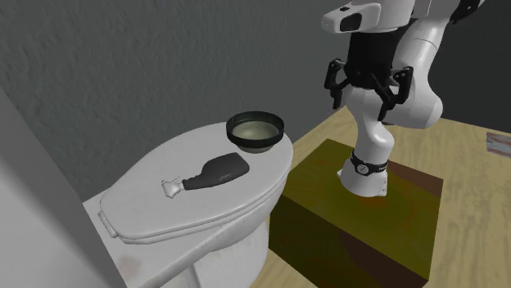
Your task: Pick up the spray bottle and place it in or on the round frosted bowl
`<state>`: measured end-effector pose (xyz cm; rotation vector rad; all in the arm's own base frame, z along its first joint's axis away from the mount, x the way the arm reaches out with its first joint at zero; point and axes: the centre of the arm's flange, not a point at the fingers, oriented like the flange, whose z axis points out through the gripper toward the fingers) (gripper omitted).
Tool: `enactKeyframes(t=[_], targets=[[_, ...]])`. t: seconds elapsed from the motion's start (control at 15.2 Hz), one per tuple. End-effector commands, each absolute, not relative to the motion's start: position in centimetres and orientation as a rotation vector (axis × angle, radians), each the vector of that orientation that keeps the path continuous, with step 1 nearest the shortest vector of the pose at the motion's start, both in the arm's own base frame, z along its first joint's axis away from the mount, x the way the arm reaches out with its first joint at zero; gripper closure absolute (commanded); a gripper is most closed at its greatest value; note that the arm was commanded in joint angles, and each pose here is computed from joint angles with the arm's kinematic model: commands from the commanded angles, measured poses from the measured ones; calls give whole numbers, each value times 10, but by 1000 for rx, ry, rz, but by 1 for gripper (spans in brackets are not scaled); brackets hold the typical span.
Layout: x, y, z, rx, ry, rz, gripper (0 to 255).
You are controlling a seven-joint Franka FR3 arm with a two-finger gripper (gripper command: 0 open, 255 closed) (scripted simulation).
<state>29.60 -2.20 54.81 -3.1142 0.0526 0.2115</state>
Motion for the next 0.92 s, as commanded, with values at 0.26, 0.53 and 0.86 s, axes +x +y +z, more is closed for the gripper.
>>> enactKeyframes(t=[0.26, 0.53, 0.86], targets=[[323, -58, 523, -3118, 59, 195, 0], [350, -95, 499, -3122, 65, 178, 0], [384, -140, 469, -3127, 73, 157, 0]])
